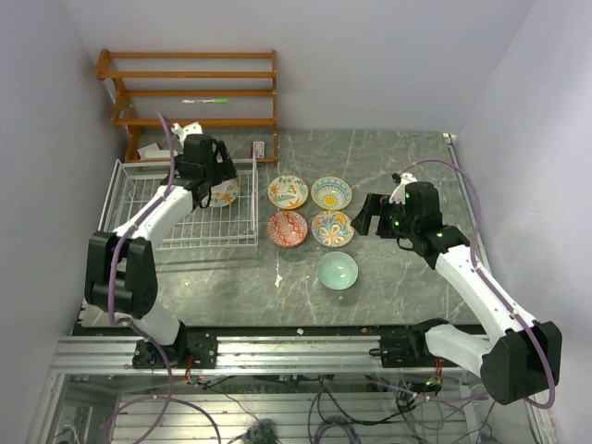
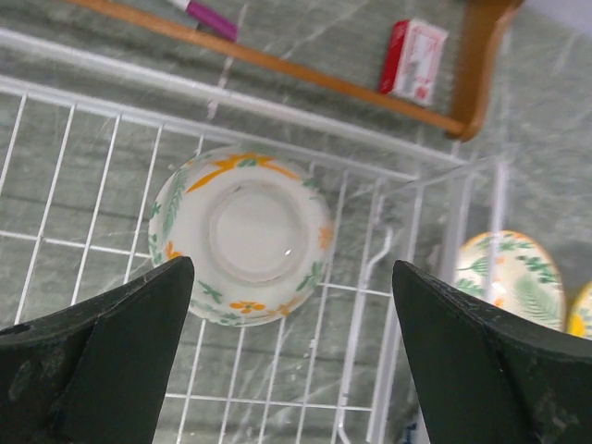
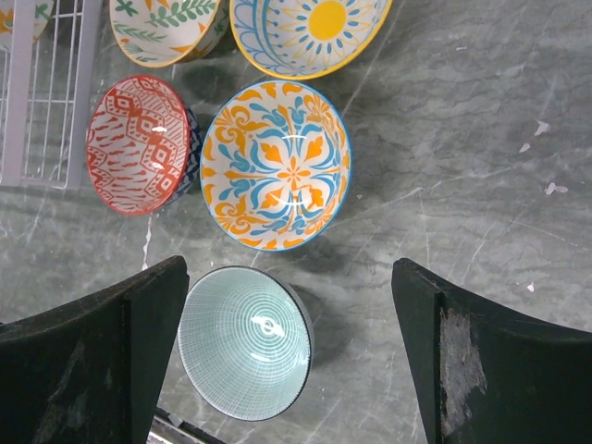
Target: Load the bowls into the dish rack
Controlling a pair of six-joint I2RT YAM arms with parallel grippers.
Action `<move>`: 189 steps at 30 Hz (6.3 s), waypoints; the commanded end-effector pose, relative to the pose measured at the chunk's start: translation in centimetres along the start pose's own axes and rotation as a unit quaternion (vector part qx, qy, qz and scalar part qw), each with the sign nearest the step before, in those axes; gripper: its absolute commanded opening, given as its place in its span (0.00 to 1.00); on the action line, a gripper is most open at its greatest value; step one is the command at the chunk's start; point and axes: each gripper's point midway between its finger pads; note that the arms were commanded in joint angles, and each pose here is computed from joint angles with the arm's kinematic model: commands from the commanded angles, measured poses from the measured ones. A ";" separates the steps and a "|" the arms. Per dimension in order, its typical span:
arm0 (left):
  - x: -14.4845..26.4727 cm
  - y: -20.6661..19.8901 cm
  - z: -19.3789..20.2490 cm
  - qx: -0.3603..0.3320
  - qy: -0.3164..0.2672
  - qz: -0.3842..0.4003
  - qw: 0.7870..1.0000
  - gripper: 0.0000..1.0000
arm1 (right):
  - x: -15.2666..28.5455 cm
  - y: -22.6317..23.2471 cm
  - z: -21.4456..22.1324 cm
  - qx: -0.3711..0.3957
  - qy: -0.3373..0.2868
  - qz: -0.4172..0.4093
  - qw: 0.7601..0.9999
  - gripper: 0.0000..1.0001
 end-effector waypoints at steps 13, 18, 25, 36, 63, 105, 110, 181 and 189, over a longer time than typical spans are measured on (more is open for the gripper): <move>-3.4 1.9 1.3 -0.062 -0.010 -0.090 0.994 0.97 | -0.6 -0.4 0.6 -0.001 0.004 0.001 1.000 0.93; -4.2 1.7 1.5 -0.075 -0.002 -0.093 0.993 0.94 | -0.8 -0.5 0.6 -0.002 0.004 0.001 1.000 0.93; -5.1 1.3 2.0 -0.083 0.005 -0.086 0.993 0.89 | -0.9 -0.5 0.8 -0.002 0.005 0.002 1.000 0.93; -5.3 2.1 2.8 -0.094 0.017 -0.109 0.989 0.73 | -0.9 -0.6 0.8 -0.003 0.005 0.004 1.000 0.93; -1.4 12.5 -3.1 -0.017 -0.058 -0.232 0.971 0.40 | -0.4 -0.3 0.3 -0.002 0.006 0.000 1.000 0.92; -3.4 19.7 -7.8 0.105 -0.111 -0.165 0.974 0.33 | -1.6 0.4 1.1 -0.044 0.029 -0.015 0.998 0.90; -3.1 18.7 -8.2 0.080 -0.113 -0.178 0.974 0.33 | -1.5 0.3 1.1 -0.042 0.028 -0.015 0.999 0.90; -3.6 21.2 -7.8 0.025 -0.103 -0.272 0.956 0.91 | -1.1 0.3 1.8 -0.025 0.034 -0.019 0.999 0.90; -1.6 19.3 -9.2 0.042 -0.115 -0.243 0.962 0.99 | -0.7 0.3 1.6 -0.017 0.030 -0.017 0.999 0.90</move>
Point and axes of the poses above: each gripper's point midway between its finger pads, its own x axis back along the fingers, its own y axis along the line the jaws close on, z = x × y, and after that the axes turned 6 degrees about x, right-handed
